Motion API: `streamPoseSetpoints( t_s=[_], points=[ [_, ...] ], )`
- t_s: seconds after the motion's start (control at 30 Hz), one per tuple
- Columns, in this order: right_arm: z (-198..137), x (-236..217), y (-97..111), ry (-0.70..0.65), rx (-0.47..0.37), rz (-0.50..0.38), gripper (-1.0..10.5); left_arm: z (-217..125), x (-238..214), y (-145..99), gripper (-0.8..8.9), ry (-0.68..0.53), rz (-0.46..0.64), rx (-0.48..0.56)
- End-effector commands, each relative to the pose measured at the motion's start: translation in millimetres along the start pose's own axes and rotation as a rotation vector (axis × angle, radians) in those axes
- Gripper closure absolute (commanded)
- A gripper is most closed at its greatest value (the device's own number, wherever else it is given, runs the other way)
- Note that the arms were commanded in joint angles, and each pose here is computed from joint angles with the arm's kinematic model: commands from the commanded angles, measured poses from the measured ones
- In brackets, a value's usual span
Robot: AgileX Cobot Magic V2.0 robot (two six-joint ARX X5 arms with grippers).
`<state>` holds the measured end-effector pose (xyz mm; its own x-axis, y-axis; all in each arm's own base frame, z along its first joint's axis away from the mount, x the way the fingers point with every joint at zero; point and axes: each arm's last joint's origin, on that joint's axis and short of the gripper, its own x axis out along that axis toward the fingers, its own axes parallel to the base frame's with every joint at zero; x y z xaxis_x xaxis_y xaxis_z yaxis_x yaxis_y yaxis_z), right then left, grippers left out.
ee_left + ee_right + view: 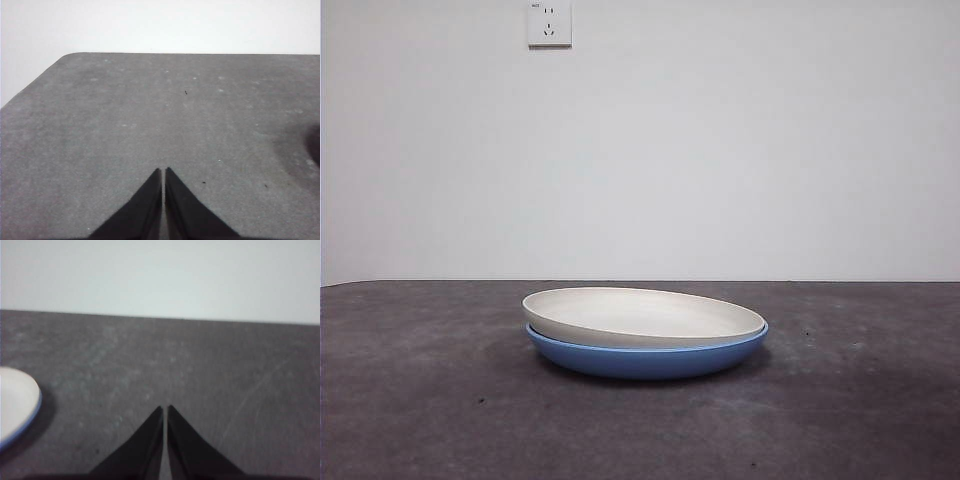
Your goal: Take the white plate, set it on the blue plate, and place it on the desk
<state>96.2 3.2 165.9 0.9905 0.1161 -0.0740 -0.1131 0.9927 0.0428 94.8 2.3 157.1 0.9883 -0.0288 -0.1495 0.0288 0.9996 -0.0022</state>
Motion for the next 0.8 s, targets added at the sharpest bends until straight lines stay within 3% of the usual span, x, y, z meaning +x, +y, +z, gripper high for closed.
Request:
streamPoseSetpoints(
  t_s=[0.03,0.27,0.8],
  points=[
    [-7.1,1.1,-0.6,0.000,0.039,-0.008,9.4,-7.4,1.9,0.2,8.03,0.027,0.003,-0.005],
    [-12.5,0.9,-1.0,0.058,0.051,-0.018,9.4,-7.4,1.9,0.3,8.03,0.027,0.003,-0.005],
    [-8.1,1.0,-0.9,0.014,0.046,-0.017,9.4,-7.4,1.9,0.3,8.03,0.027,0.003,-0.005]
  ],
)
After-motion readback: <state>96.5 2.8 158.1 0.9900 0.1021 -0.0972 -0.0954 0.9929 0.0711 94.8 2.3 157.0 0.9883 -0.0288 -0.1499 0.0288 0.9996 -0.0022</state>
